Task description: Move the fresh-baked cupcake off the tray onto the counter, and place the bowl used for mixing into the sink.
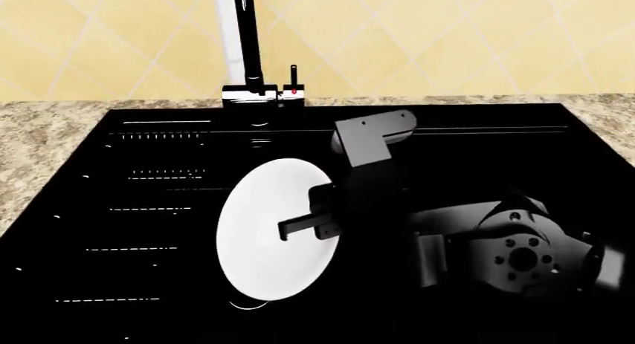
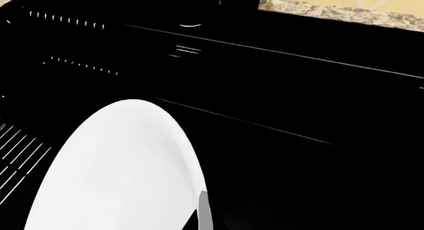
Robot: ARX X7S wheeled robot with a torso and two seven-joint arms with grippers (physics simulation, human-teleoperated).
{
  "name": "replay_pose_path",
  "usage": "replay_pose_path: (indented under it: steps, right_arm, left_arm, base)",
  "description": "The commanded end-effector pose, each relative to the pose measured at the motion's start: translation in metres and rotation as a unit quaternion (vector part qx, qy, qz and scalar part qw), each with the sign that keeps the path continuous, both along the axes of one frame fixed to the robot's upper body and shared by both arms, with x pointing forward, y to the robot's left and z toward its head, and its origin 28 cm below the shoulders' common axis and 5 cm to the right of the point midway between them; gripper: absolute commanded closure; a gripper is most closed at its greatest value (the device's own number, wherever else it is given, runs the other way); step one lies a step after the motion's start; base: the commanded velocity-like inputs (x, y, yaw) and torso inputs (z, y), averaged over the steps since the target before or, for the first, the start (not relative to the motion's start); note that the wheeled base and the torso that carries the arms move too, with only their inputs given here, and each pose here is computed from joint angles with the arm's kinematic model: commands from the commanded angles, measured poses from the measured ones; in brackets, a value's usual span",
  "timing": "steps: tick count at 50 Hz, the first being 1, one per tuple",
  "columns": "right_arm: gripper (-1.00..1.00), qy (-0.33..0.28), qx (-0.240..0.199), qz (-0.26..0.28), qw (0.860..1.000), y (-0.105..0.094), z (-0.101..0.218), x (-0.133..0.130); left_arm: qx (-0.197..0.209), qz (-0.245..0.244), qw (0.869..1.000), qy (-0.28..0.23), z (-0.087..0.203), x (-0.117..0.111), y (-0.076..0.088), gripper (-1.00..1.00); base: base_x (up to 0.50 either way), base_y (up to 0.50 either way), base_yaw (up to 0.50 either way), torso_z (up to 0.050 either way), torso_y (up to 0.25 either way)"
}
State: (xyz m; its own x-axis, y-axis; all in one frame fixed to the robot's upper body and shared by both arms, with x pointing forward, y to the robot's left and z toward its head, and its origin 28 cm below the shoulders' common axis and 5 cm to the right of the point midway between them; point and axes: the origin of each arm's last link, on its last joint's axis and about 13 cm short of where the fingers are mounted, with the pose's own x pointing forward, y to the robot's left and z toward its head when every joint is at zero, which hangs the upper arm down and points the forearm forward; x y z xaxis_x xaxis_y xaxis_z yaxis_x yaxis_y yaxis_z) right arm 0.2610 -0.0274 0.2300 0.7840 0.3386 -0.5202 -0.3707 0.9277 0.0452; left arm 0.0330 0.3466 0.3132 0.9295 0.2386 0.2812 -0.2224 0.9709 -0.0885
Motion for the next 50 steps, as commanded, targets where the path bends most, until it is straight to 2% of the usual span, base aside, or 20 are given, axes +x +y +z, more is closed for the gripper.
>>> replay_pose_path:
  steps: [1, 21, 34, 50]
  right_arm:
    - [1.0, 0.017, -0.014, 0.001, 1.0, 0.004, -0.013, 0.007]
    - [1.0, 0.048, -0.033, 0.004, 0.998, 0.008, -0.041, 0.014]
    - [1.0, 0.065, -0.022, 0.01, 0.998, 0.014, -0.059, 0.02]
    - [1.0, 0.094, -0.034, 0.008, 0.995, 0.012, -0.082, 0.021]
  left_arm:
    - [-0.002, 0.002, 1.0, 0.002, -0.013, 0.0, 0.001, -1.0]
    - [-0.005, 0.005, 1.0, 0.004, -0.016, 0.0, 0.001, -1.0]
    - [-0.007, 0.009, 1.0, 0.007, -0.017, 0.0, 0.002, -1.0]
    - [-0.008, 0.014, 1.0, 0.008, -0.018, 0.001, 0.002, -1.0]
  base:
    - [0.0, 0.0, 0.0, 0.0, 0.0]
    - [0.0, 0.0, 0.0, 0.0, 0.001]
    - [0.0, 0.0, 0.0, 0.0, 0.0]
    - [0.0, 0.0, 0.0, 0.0, 0.0]
